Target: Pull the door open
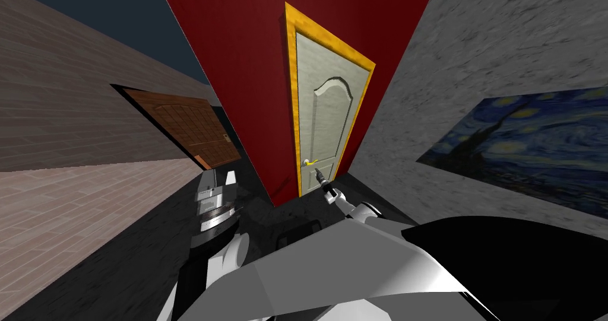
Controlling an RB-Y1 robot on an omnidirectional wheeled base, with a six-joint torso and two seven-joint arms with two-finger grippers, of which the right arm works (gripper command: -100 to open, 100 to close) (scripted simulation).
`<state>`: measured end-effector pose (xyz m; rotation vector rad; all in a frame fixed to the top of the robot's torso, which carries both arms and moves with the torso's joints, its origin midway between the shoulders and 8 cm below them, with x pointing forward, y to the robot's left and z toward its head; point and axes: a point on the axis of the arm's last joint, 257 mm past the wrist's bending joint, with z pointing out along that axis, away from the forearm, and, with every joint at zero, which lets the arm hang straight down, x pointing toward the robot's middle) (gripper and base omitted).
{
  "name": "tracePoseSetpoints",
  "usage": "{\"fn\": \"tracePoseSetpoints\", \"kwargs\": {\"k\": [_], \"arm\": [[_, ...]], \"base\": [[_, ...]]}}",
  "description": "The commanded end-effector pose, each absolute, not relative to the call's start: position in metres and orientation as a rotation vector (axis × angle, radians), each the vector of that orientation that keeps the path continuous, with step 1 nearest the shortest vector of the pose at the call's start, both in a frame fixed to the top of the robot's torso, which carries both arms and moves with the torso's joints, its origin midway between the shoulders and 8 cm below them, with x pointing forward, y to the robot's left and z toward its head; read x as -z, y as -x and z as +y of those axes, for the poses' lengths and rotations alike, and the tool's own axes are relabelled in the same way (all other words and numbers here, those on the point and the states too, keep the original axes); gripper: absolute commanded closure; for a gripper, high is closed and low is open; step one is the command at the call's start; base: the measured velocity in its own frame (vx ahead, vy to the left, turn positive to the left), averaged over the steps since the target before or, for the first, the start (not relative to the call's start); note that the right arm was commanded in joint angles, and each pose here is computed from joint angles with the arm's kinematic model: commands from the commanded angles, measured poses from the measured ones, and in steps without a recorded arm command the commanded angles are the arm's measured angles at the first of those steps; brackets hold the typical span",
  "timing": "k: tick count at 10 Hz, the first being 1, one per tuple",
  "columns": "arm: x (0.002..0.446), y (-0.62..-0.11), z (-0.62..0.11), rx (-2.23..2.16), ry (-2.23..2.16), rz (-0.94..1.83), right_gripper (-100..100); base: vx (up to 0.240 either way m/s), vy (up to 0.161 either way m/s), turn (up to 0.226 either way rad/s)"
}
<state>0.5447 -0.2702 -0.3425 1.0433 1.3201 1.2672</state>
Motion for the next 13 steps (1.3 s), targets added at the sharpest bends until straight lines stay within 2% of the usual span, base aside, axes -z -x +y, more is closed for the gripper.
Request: {"fn": "tracePoseSetpoints", "kwargs": {"k": [1, 5, 10, 13], "arm": [[0.347, -0.545, -0.272, -1.259, -1.047, 1.333, -100], [0.353, -0.545, -0.275, -1.245, -1.053, 1.351, -100], [0.359, -0.521, -0.355, -1.17, -1.117, 1.284, -100], [0.359, -0.517, -0.367, -1.159, -1.125, 1.274, -100]], "base": [[0.055, -0.042, 0.043], [0.044, -0.035, 0.028], [0.129, 0.083, 0.186], [0.051, 0.022, 0.066]]}}
